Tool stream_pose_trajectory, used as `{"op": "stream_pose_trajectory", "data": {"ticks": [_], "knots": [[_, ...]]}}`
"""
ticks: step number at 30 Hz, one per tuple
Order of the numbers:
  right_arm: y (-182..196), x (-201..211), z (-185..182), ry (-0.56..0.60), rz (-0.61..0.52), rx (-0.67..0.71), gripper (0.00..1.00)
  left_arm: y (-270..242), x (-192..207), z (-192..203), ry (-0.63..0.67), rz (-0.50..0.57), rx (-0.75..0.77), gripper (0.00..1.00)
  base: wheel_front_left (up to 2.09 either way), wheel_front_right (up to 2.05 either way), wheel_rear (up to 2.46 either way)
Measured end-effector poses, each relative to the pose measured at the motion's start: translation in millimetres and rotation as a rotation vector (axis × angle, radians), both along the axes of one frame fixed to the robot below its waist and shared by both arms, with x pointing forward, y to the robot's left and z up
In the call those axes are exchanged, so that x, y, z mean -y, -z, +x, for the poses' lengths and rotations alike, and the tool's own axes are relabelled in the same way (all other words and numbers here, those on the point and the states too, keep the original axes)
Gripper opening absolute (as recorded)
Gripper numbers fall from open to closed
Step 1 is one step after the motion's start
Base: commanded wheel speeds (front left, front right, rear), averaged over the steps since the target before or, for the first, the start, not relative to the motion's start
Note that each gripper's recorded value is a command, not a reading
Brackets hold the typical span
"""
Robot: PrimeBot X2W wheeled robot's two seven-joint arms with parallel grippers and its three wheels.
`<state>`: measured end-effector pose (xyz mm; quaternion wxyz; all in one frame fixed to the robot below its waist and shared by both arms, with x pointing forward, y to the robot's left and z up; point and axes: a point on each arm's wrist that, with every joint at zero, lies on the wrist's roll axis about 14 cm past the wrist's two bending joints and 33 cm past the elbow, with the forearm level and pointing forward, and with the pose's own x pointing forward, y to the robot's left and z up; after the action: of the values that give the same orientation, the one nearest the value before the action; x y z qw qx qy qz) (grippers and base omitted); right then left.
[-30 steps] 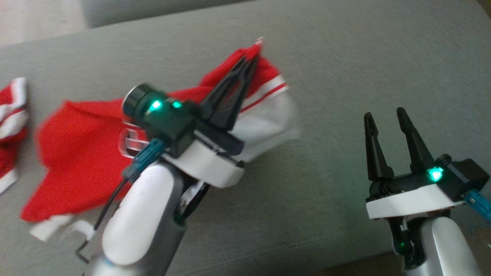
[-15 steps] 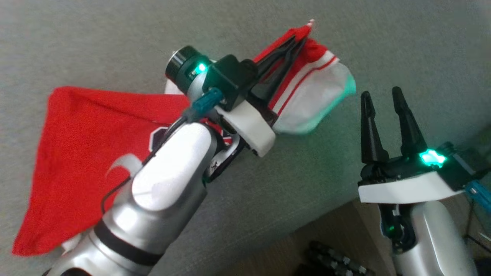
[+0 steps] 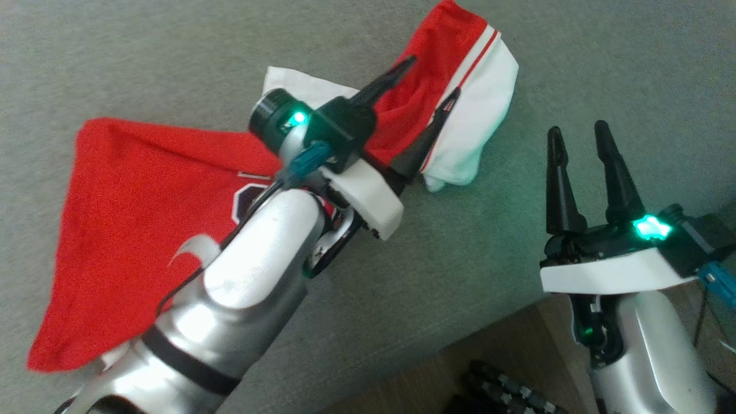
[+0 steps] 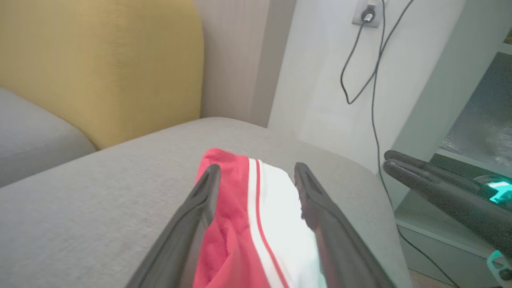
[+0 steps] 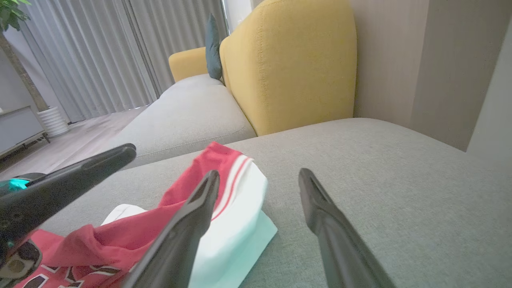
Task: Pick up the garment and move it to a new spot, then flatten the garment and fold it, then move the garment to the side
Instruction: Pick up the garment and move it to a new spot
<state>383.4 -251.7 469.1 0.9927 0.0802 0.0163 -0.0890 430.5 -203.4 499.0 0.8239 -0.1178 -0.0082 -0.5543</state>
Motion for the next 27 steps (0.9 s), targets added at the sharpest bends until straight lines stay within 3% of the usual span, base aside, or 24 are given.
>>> {"op": "stream_pose_trajectory", "data": {"ticks": [6, 11, 18, 23, 27], "knots": [[-7.7, -10.9, 9.0, -0.042, -0.015, 0.03, 1.0, 2.4, -52.9, 21.3, -0.19, 0.02, 0.022, 1.0, 0.0, 0.0, 0.0], [-12.4, -26.8, 18.3, -0.099, -0.021, 0.033, 1.0, 17.8, -135.2, 46.6, -0.46, 0.081, -0.012, 1.0, 0.0, 0.0, 0.0], [-22.0, -52.2, 25.8, -0.178, -0.021, 0.042, 1.0, 0.7, -255.4, 61.5, -0.85, 0.072, -0.026, 1.0, 0.0, 0.0, 0.0], [-25.7, -64.8, 25.3, -0.216, -0.015, 0.041, 1.0, -7.3, -308.7, 48.0, -0.993, 0.078, -0.014, 1.0, 0.0, 0.0, 0.0], [-28.8, -69.8, 22.2, -0.233, -0.014, 0.042, 1.0, -7.8, -329.0, 32.0, -1.035, 0.107, 0.001, 1.0, 0.0, 0.0, 0.0]]}}
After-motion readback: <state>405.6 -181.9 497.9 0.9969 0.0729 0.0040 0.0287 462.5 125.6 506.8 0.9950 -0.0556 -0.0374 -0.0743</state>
